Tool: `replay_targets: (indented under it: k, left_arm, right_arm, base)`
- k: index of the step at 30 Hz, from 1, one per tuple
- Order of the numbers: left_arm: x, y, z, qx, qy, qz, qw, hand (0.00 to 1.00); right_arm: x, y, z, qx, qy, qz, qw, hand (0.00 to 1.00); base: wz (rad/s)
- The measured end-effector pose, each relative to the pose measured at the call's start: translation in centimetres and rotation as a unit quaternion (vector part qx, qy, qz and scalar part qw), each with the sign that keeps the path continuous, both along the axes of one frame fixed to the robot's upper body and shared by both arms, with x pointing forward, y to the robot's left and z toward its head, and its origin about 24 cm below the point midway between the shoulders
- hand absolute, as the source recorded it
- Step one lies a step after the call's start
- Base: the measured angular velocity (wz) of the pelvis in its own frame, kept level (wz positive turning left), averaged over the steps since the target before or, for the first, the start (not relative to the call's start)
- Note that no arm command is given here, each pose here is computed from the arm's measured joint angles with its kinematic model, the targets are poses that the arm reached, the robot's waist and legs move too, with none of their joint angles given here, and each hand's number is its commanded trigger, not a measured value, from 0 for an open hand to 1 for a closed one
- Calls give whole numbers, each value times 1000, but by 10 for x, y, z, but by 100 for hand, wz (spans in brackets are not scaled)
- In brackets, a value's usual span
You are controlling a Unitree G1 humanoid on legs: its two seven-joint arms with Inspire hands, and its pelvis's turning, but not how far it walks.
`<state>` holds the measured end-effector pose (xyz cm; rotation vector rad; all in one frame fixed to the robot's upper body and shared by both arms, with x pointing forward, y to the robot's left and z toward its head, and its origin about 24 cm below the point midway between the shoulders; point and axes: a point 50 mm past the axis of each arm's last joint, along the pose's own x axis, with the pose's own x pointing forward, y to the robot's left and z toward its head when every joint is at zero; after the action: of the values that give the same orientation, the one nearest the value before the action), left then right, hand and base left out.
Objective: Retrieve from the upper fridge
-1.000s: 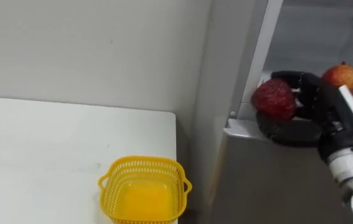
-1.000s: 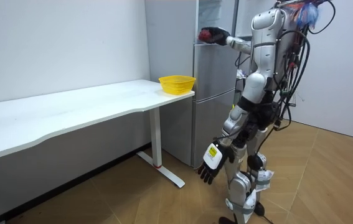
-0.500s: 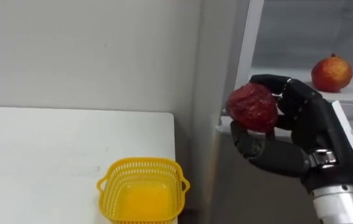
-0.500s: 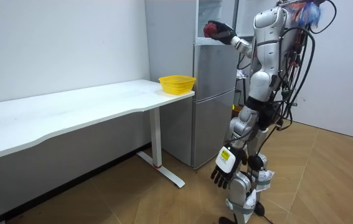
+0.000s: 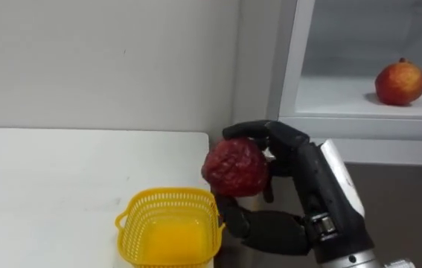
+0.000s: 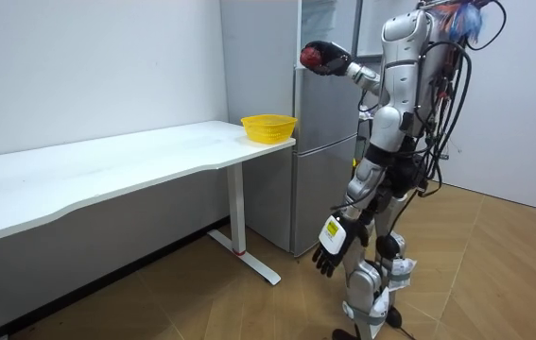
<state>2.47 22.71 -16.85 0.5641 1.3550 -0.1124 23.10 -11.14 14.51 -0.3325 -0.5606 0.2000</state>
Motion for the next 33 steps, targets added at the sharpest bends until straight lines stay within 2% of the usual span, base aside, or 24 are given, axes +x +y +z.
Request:
replay_targets:
  k: [7,12,15,19,26,33]
  left_arm:
    - [6,10,3,5,-7,-11,1000,0]
    - [6,18,5,9,-4,-6,1000,0]
    - [3,22,5,2,1,7,1000,0]
    - [5,26,6,-1,6,9,1000,0]
    - [12,32,9,6,-1,16,1000,0]
    - [22,43,14,16,-11,7,1000,0]
  right_arm:
    - [13,0,10,-49,-31,-2,998,100]
    - [40,-6,9,-94,-26,-20,995,100]
    - [50,-12,9,-152,-37,-44,987,100]
    - [65,-16,18,-191,-56,-65,978,100]
    - [94,-41,9,-235,-9,-122,964,100]
    - [108,-35,-14,-283,38,-116,951,100]
  base:
    - [6]
    - [7]
    - [20]
    - [17]
    - [6]
    - [6]
